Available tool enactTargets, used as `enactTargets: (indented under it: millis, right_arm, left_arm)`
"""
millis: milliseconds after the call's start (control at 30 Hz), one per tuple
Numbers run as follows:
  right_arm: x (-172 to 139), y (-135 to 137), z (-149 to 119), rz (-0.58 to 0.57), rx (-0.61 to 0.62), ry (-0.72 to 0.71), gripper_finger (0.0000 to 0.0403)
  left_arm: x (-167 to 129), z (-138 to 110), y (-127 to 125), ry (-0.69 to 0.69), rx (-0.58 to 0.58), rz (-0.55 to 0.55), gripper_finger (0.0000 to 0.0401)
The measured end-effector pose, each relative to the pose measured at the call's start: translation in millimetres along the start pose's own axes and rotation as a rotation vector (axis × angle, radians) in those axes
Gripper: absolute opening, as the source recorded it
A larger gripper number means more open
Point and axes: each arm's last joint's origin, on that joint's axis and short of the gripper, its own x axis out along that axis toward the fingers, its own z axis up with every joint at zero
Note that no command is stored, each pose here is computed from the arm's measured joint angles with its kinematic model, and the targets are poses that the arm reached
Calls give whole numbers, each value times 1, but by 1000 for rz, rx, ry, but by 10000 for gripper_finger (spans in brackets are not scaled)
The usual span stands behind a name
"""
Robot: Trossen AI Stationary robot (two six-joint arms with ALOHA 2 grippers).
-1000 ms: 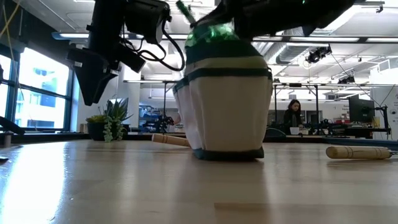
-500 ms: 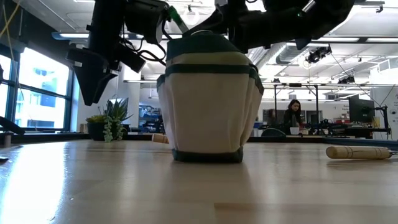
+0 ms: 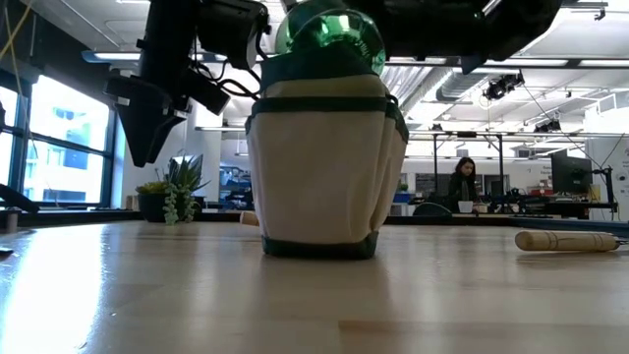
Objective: Pick & Place Garden tools in Gardening bag
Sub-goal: Put the green spray bottle into the light brown gardening bag
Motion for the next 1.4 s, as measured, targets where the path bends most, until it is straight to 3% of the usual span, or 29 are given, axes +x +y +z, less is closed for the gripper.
enactTargets:
  millis: [167, 400, 600, 1100, 1400]
  right_arm:
    - [0, 3, 2, 60, -77, 9, 137]
    - [-1, -5, -4, -79, -240, 39, 137]
    - [0, -2, 0, -59, -346, -14, 137]
    - [1, 4, -8, -202, -929, -8, 137]
    - [0, 5, -17, -322, -1127, 55, 137]
  left_arm:
    - [0, 0, 0, 0, 0, 0, 196]
    - [0, 0, 0, 0, 0, 0, 196]
    - [0, 0, 0, -1, 0, 0, 196]
    - [0, 2, -1, -20, 8, -5, 196]
    - [0, 2, -2, -18, 57, -53, 196]
